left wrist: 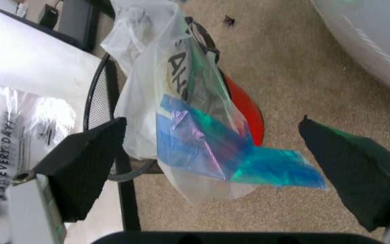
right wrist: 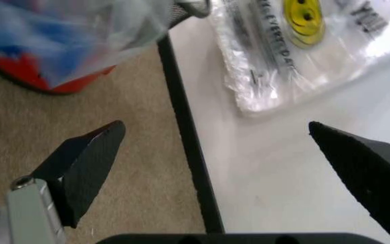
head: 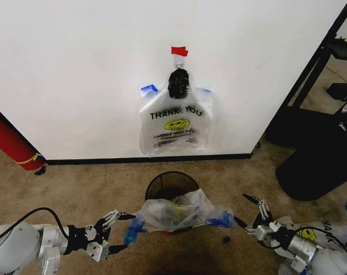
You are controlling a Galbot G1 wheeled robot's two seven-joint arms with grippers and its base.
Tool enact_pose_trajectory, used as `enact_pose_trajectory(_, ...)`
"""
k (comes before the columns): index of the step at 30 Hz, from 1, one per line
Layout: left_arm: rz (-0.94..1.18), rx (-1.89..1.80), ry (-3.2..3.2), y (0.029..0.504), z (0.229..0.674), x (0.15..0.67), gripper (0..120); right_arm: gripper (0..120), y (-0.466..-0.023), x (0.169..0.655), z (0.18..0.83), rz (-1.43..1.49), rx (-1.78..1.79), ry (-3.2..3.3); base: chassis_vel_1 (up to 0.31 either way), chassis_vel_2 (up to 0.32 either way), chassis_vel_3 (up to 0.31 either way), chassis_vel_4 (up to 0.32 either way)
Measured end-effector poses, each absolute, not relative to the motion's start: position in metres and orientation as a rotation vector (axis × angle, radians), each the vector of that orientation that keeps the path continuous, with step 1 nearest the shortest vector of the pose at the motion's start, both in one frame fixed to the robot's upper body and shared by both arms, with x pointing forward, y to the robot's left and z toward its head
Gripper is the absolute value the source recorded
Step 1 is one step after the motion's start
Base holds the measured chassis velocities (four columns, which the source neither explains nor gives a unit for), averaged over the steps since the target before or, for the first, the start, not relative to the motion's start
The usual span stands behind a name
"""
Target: Pick up the garbage bag from the wall and place it over the trash bin.
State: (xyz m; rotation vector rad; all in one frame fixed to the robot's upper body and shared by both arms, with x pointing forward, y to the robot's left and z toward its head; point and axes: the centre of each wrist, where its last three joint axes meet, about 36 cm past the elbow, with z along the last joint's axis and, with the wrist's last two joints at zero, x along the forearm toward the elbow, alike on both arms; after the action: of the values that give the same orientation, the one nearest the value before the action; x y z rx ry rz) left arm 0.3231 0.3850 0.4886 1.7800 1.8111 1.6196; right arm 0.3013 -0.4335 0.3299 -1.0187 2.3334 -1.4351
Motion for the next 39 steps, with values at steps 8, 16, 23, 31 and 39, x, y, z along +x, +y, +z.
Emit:
enact_pose_trajectory(8, 1.604, 1.774, 1.807, 0.384, 0.491, 0.326, 100, 100, -0.458, 0.278, 0.303, -1.176, -1.081, 2.559, 0.000, 0.000, 0.000, 0.000)
enact_pose_trajectory(16, 1.489, 1.427, 1.986, 0.386, 0.543, 0.351, 100, 100, -0.399, 0.268, 0.307, -0.655, -0.714, 2.647, 0.000, 0.000, 0.000, 0.000)
enact_pose_trajectory(23, 1.032, 1.238, 2.320, 0.361, 0.531, 0.369, 100, 100, -0.305, 0.276, 0.357, -0.236, -0.553, 2.523, 0.000, 0.000, 0.000, 0.000)
enact_pose_trajectory(31, 0.560, 1.276, 2.754, 0.307, 0.478, 0.374, 100, 100, -0.259, 0.308, 0.416, -0.111, -0.439, 2.427, 0.000, 0.000, 0.000, 0.000)
enact_pose_trajectory(39, 0.587, 1.287, 2.988, 0.286, 0.455, 0.416, 100, 100, -0.272, 0.313, 0.457, -0.147, -0.305, 2.402, 0.000, 0.000, 0.000, 0.000)
